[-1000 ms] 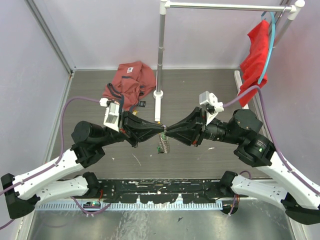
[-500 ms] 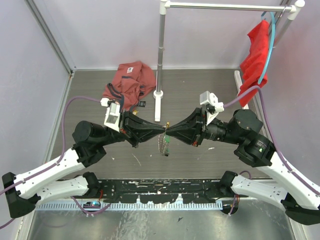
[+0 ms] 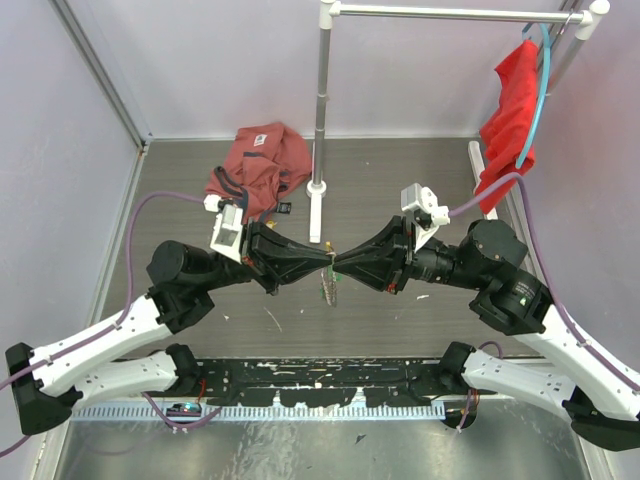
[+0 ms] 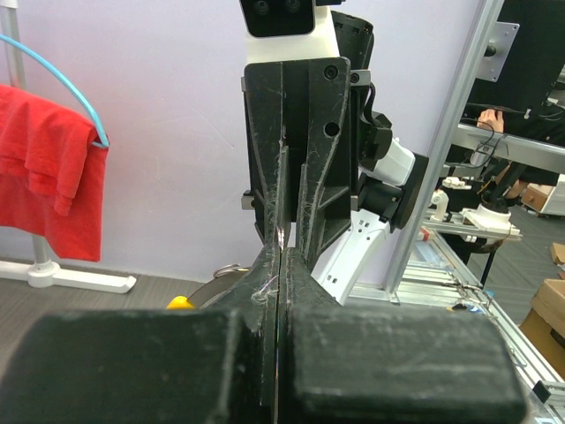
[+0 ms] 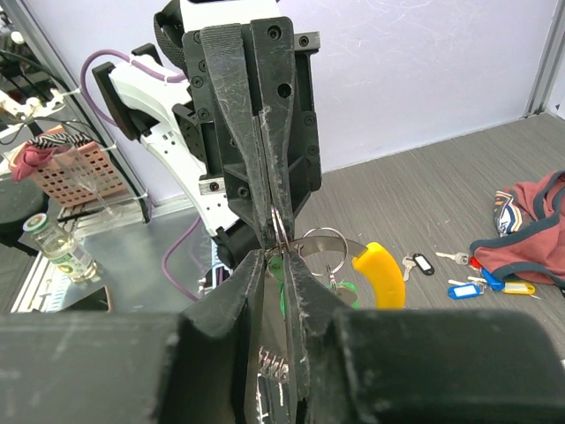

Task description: Put the keys on the keyring

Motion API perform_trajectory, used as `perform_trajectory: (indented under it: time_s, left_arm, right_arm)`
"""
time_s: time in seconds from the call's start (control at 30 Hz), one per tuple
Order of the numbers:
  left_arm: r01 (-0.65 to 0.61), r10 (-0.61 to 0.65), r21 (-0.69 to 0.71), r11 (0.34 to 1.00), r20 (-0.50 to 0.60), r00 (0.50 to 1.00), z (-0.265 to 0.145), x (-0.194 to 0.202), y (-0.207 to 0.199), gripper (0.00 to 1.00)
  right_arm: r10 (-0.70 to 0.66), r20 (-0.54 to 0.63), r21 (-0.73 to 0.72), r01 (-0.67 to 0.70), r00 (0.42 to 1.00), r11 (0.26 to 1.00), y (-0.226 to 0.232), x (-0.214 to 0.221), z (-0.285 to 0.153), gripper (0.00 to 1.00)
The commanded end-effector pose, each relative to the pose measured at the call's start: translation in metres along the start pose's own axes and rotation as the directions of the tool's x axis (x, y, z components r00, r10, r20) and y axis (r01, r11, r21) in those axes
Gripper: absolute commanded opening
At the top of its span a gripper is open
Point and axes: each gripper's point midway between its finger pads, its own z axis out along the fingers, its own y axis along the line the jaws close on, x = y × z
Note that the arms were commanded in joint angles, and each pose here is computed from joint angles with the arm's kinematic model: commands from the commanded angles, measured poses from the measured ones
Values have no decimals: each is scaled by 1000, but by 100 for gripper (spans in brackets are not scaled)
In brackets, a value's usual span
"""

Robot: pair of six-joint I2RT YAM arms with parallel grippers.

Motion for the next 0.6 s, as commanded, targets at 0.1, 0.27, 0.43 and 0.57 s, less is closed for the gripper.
perform_trajectory:
  time_s: [0.1, 0.27, 0.43, 0.57]
  left_arm:
    - [-9, 8, 43, 999, 15, 1000, 6, -11, -9, 0]
    - [-6, 6, 46, 999, 10, 1000, 6, -10, -9, 0]
    - [-4, 4, 46, 999, 6, 1000, 6, -9, -9, 0]
    - [-7, 7, 46, 999, 10, 1000, 6, -11, -10, 0]
  right_arm:
    - [-55, 78, -15, 56, 995, 998, 6, -22, -3, 14]
    - [-60, 81, -15, 62, 995, 998, 7, -24, -3, 1]
    - [-76, 58, -5, 76, 995, 997, 5, -20, -5, 1]
    - [-113, 26, 43, 112, 993, 993, -3, -17, -9, 25]
